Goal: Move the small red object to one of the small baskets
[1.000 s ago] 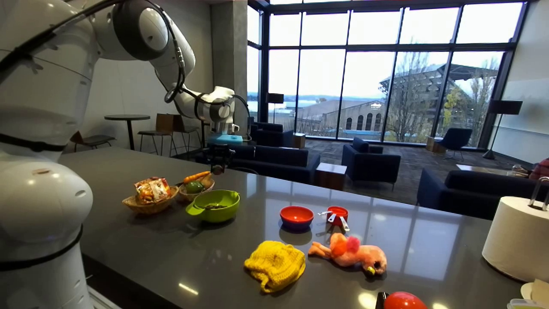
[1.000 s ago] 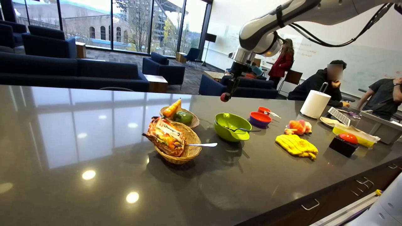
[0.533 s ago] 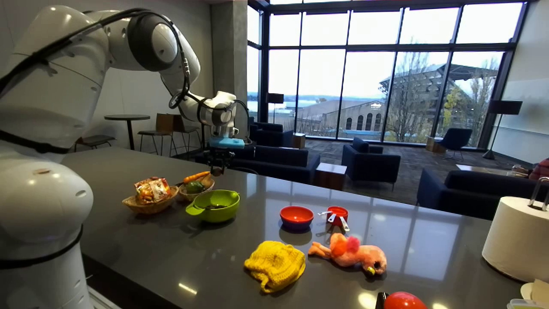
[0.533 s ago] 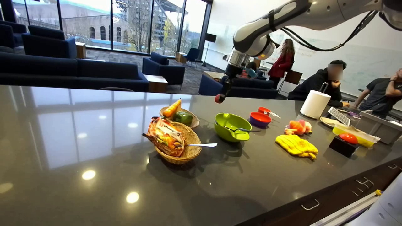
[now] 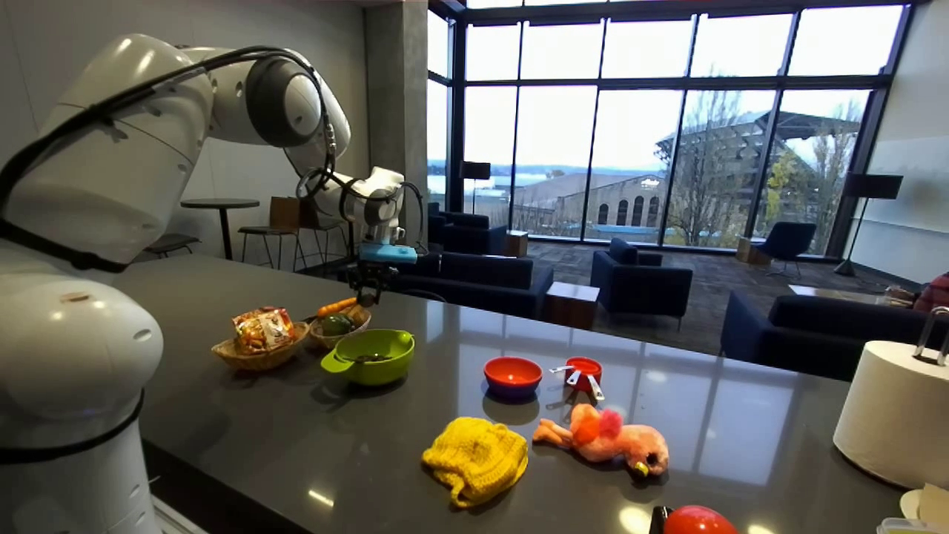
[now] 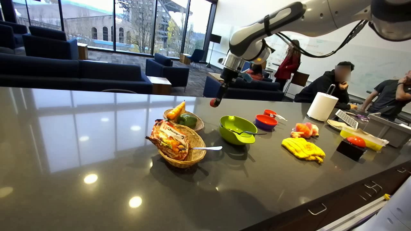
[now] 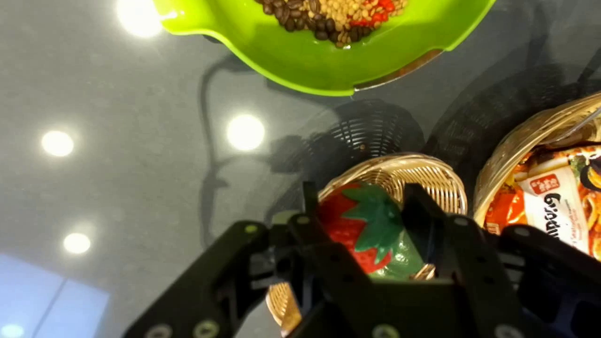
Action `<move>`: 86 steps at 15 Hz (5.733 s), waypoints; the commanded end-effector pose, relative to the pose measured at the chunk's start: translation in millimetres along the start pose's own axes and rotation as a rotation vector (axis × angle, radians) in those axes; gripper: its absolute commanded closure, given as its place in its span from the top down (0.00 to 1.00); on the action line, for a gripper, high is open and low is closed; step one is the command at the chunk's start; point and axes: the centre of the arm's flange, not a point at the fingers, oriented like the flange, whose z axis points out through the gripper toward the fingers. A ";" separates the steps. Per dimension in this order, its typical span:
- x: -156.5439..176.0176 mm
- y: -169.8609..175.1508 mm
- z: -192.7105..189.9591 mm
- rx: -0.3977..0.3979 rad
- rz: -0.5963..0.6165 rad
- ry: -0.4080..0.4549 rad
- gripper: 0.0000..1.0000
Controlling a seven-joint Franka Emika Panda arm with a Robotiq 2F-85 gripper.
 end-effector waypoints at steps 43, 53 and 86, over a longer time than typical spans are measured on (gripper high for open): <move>21.6 -21.7 83.3 0.246 -0.122 0.024 0.23; 26.6 -11.2 97.3 0.281 -0.127 0.015 0.23; -40.2 -26.0 -40.3 -0.083 0.215 0.099 1.00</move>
